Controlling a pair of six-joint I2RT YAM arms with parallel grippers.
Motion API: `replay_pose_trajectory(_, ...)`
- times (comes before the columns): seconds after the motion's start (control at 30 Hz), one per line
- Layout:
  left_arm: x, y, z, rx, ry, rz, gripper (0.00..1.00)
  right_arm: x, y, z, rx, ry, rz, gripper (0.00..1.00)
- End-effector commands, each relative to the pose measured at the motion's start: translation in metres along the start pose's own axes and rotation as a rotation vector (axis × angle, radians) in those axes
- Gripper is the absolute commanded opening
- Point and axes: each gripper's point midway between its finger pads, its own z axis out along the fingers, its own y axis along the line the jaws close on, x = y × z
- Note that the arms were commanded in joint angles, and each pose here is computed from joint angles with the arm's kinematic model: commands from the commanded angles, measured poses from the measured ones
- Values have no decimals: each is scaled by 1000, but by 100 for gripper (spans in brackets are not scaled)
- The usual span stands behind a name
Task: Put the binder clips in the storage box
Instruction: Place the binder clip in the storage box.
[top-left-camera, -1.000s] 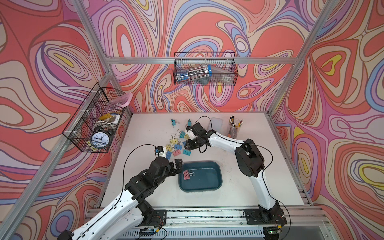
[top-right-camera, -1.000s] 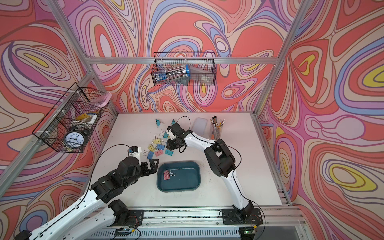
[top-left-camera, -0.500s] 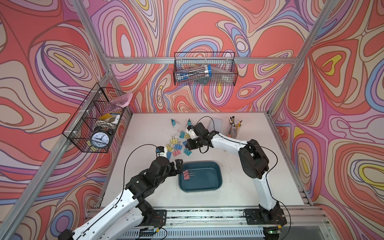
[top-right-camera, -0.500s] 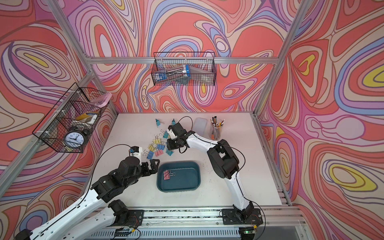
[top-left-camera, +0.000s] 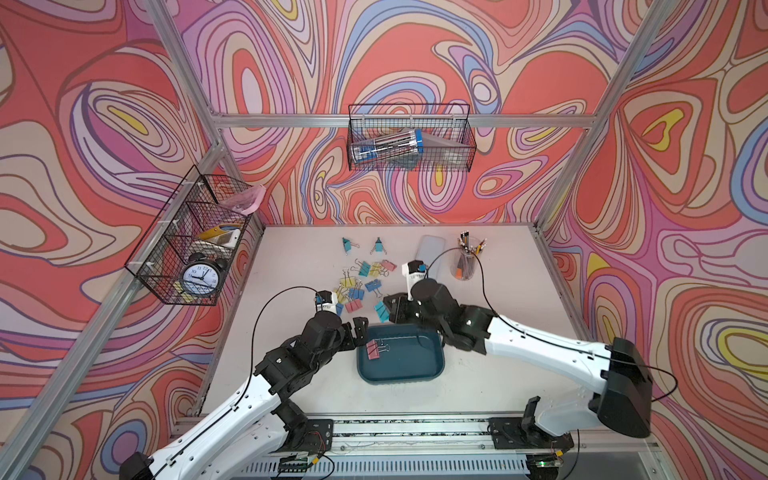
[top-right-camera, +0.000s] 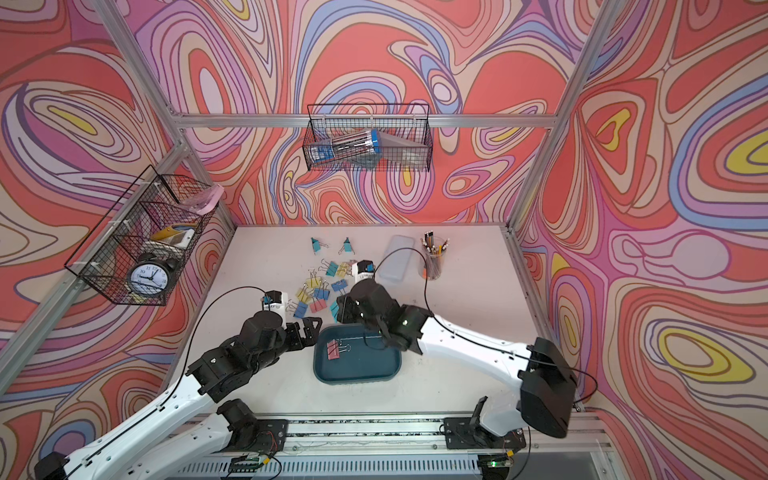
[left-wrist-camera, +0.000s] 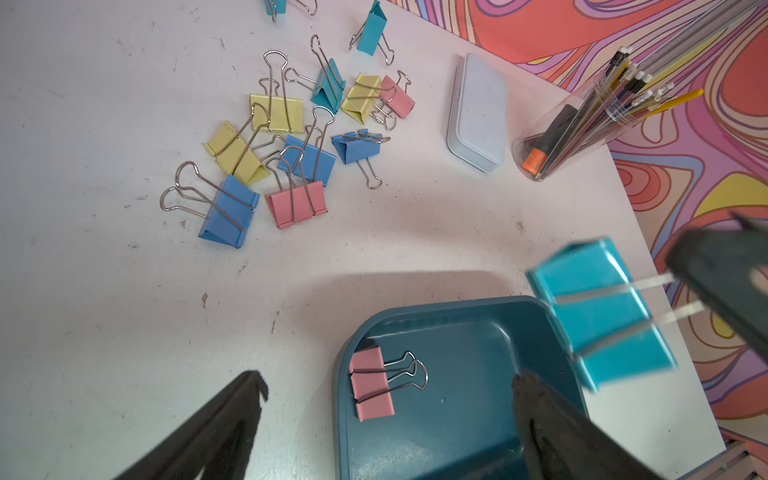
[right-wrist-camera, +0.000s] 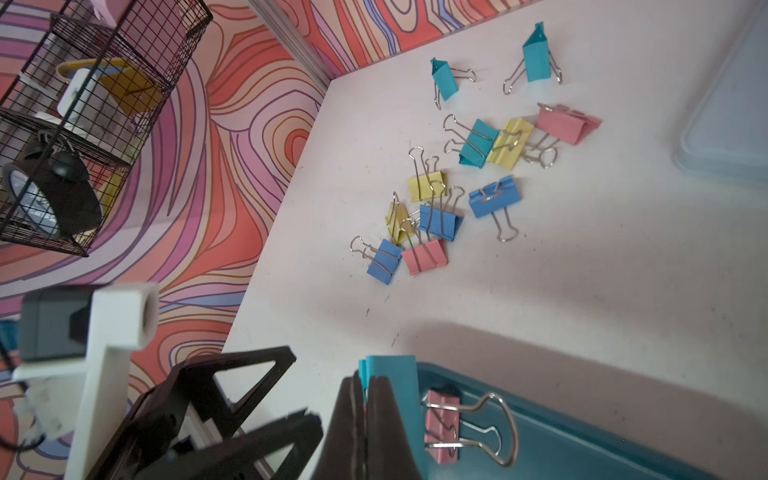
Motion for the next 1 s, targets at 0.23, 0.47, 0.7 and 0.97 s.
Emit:
replay_pose_trajectory(0.23,-8,-13,2,41,-2,10,99,68,-73,15,248,-86,250,0)
replay_pose_trajectory(0.47,-6,-10,1,31,3,10,99,91,-79,48,229,-77,283,0)
replay_pose_trajectory(0.7,-4,-9,2,26,10,8,99,111,-88,63,240,-39,308,0)
replay_pose_trajectory(0.97,-3,-7,6,10,17,3,99,117,-84,58,222,4,265,16)
